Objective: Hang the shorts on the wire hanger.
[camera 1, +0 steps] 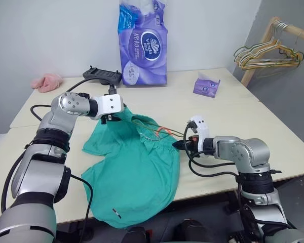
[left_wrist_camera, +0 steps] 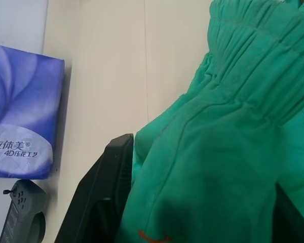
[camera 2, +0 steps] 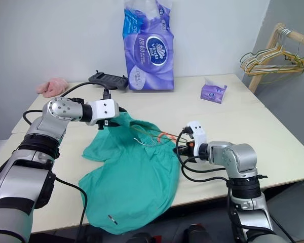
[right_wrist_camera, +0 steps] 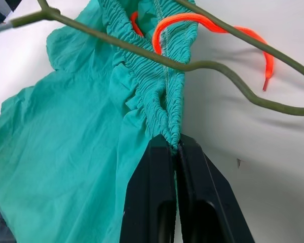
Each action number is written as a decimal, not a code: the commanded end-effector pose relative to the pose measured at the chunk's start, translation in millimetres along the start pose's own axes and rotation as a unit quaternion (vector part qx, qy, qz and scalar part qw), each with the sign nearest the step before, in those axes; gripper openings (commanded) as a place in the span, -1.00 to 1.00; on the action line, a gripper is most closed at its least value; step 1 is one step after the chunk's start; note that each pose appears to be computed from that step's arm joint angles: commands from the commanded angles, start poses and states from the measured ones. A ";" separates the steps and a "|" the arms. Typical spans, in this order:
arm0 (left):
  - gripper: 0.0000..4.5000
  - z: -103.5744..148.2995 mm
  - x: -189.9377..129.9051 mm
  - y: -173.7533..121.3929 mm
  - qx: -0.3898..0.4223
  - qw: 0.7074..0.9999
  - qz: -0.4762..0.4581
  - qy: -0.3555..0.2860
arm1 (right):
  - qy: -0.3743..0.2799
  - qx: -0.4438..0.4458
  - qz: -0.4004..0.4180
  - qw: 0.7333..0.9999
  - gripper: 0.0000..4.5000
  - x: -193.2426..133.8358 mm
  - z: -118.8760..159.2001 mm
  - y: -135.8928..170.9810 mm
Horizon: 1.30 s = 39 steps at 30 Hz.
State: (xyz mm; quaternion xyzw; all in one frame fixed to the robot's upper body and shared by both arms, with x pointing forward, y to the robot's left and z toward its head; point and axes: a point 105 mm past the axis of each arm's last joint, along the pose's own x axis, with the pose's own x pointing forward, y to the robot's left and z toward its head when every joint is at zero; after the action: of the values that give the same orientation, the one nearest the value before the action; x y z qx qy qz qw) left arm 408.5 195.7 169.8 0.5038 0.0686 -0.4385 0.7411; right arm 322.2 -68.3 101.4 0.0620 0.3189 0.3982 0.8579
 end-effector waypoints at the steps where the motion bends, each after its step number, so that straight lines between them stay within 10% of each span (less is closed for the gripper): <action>1: 0.04 8.5 -11.3 16.2 0.002 0.999 0.037 -0.018 | -0.018 -0.027 0.001 0.999 -0.99 -4.8 11.4 -0.8; 16: 0.04 7.2 -8.5 8.6 -0.012 1.000 0.019 -0.020 | -0.018 -0.045 -0.006 0.999 -0.99 -8.5 14.5 -5.4; 25: -0.99 7.7 -8.8 5.9 -0.015 1.000 0.003 -0.021 | -0.021 -0.045 -0.008 0.999 -1.00 -9.8 15.4 -5.8; 39: -0.99 6.5 -8.2 8.5 -0.019 1.000 0.014 -0.013 | -0.019 -0.050 -0.009 0.999 -1.00 -10.8 15.0 -6.0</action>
State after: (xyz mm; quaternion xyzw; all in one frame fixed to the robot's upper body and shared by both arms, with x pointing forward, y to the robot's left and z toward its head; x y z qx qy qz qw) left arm 403.9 197.3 164.0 0.4739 0.0924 -0.4516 0.7503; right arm 326.8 -80.8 101.3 0.0378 0.3121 0.3949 0.8633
